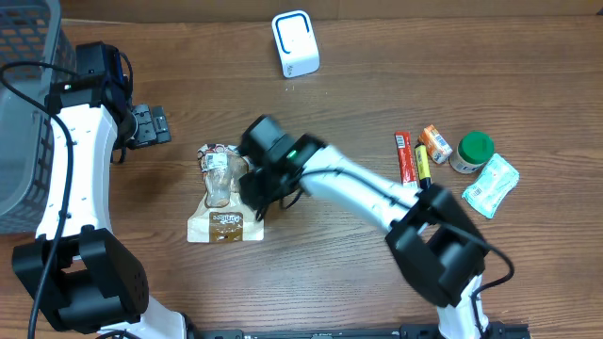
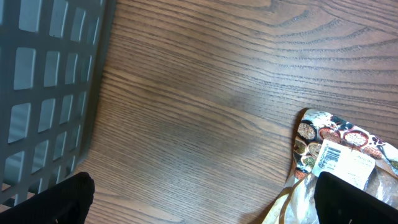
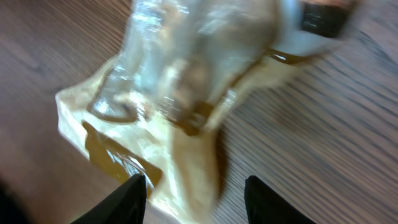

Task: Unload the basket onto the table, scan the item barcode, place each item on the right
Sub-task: 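Reach the right gripper to the Pantree snack bag and grasp it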

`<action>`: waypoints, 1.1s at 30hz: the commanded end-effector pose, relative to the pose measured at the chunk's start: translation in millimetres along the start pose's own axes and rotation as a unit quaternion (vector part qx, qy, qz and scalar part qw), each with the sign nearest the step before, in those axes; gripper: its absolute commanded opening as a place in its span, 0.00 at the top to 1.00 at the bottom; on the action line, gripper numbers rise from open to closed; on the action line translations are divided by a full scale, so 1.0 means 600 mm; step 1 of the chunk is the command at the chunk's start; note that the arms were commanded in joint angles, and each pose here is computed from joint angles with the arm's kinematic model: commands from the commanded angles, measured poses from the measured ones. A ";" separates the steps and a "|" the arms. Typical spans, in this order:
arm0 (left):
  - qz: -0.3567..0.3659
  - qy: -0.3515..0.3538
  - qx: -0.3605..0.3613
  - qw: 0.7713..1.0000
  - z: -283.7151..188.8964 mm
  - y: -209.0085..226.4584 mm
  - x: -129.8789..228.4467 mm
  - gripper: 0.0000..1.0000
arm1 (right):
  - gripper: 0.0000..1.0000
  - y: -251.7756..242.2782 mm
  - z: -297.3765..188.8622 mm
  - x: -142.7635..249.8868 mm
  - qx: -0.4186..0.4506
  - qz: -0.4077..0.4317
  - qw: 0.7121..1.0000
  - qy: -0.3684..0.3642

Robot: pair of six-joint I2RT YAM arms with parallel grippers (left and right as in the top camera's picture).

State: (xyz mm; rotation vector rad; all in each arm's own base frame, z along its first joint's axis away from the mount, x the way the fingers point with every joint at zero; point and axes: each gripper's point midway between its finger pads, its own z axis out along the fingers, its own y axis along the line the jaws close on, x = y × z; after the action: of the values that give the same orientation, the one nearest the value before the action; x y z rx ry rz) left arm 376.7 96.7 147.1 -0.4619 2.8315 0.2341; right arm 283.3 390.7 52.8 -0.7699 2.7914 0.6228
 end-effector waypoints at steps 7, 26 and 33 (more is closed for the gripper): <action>0.013 -0.002 0.002 1.000 -0.002 -0.006 -0.001 0.00 | 0.46 -0.006 0.042 0.000 0.111 -0.009 0.993 -0.045; 0.013 -0.002 0.002 1.000 -0.002 -0.006 -0.001 0.00 | 0.45 -0.196 -0.006 0.068 0.269 -0.024 0.959 0.082; 0.013 -0.002 0.002 1.000 -0.002 -0.006 -0.001 0.00 | 0.46 -0.272 -0.059 0.073 0.284 0.027 0.953 0.105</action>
State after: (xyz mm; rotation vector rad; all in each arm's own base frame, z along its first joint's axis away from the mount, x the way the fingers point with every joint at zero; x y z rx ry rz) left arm 376.7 96.7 147.1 -0.4619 2.8315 0.2341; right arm 318.2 250.6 11.7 -0.6727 2.9595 -0.2141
